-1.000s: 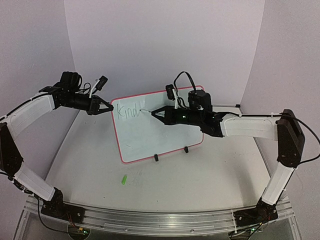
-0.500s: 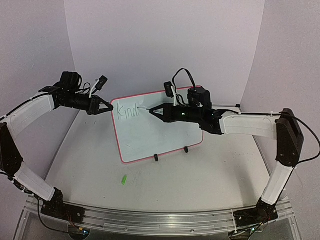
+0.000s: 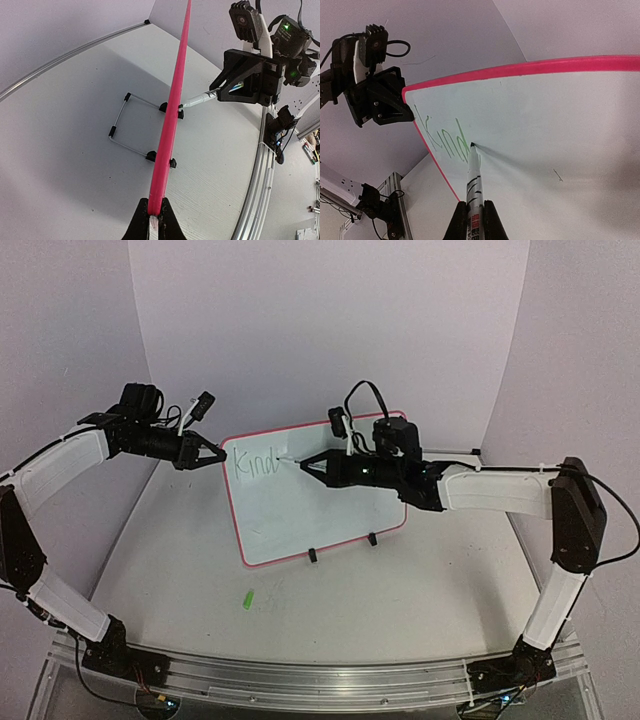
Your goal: Write a sentence on the whiteboard
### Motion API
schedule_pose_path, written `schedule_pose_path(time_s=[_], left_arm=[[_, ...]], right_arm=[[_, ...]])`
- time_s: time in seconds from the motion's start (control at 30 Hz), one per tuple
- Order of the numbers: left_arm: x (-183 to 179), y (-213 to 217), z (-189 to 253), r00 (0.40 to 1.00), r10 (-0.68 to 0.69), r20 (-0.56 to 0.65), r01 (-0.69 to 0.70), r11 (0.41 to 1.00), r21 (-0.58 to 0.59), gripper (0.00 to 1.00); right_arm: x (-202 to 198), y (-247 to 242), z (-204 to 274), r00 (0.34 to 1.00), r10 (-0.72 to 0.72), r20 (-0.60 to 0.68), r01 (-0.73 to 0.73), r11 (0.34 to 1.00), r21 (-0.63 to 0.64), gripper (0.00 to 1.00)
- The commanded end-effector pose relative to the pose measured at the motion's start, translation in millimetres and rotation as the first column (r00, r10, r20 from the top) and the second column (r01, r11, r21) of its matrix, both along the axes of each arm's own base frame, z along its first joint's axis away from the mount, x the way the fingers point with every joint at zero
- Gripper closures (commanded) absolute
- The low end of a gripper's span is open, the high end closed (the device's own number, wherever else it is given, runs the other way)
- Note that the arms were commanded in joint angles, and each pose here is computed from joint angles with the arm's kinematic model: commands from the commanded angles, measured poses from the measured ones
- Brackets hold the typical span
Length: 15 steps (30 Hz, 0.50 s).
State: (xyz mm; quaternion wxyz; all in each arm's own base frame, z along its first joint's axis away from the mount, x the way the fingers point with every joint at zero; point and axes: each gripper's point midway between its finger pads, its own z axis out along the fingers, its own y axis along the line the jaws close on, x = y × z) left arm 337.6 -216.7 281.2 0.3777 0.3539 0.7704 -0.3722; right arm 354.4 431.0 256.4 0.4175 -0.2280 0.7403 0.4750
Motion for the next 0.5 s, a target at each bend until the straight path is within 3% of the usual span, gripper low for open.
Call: schedule_pose_path(time_s=[0.0, 0.23, 0.47], left_arm=[[-7.2, -2.0, 27.5, 0.996, -0.028, 0.088, 0.031, 0.999, -0.039, 1.00], [-6.8, -2.1, 26.7, 0.996, -0.027, 0.085, 0.030, 0.999, -0.039, 1.00], [-6.8, -2.0, 26.5, 0.996, -0.027, 0.084, 0.031, 0.999, -0.039, 1.00]], right_arm=[[4.1, -5.6, -16.3, 0.999, -0.035, -0.028, 0.035, 0.999, -0.019, 1.00], [-1.1, -7.2, -28.6, 0.998, -0.023, -0.053, 0.021, 0.999, -0.034, 1.00], [4.3, -3.4, -4.9, 1.000, -0.029, -0.009, 0.029, 0.999, 0.013, 1.00]])
